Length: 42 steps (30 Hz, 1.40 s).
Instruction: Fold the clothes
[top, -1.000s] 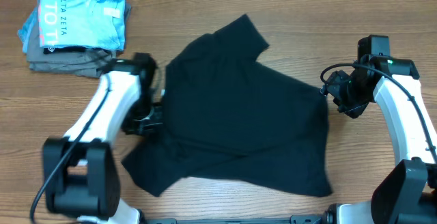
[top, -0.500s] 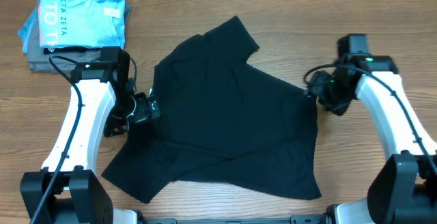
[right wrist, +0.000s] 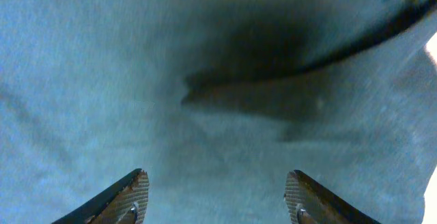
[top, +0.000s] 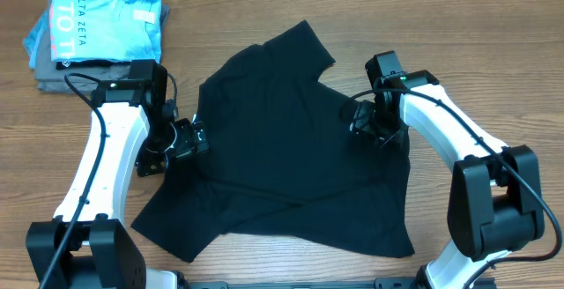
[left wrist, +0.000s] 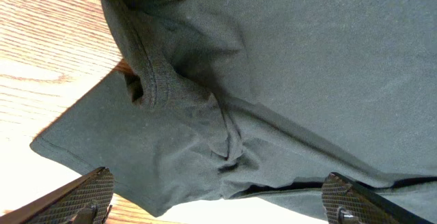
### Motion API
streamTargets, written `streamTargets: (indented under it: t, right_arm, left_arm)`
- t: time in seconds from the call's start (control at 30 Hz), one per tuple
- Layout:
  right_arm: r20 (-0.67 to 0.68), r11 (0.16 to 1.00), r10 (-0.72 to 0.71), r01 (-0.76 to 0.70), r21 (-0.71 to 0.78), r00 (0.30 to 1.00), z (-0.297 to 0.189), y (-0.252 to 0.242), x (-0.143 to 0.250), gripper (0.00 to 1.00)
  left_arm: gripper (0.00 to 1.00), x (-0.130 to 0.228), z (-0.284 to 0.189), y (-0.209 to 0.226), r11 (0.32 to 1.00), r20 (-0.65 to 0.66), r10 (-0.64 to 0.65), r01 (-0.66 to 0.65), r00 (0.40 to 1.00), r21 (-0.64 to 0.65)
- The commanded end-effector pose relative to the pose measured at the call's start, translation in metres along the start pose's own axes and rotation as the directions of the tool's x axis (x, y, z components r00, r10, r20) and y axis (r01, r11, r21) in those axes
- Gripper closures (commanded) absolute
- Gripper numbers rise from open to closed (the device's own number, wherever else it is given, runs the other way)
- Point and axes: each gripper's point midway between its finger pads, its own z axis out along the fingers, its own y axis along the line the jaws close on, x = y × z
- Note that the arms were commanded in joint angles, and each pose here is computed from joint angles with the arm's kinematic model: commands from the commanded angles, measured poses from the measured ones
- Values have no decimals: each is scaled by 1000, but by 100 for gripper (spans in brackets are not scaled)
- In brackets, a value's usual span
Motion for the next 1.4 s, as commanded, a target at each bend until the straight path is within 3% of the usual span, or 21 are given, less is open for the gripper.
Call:
streamTargets:
  t: [0.0, 0.37, 0.67, 0.87, 1.23, 1.37]
  right_arm:
    - [53, 999, -3, 0, 52, 999, 4, -7, -11, 32]
    - [37, 998, -17, 15, 58, 999, 29, -3, -15, 35]
    - [41, 993, -4, 0, 115, 999, 38, -13, -17, 65]
    - [47, 985, 23, -31, 172, 999, 27, -30, -26, 92]
    - [20, 935, 229, -226, 274, 973, -20, -94, -48, 96]
    - [-10, 878, 372, -348, 329, 928, -28, -133, -41, 96]
  left_arm:
    - [0, -2, -4, -4, 1000, 9, 2, -3, 1000, 15]
    - [0, -2, -4, -4, 1000, 11, 3, -3, 1000, 15]
    - [0, -2, -4, -3, 1000, 12, 6, -7, 1000, 11]
    - [0, -3, -4, -2, 1000, 13, 6, -6, 1000, 8]
    - [0, -3, -4, -2, 1000, 14, 6, -6, 1000, 8]
    - [0, -3, -4, -3, 1000, 15, 6, -6, 1000, 9]
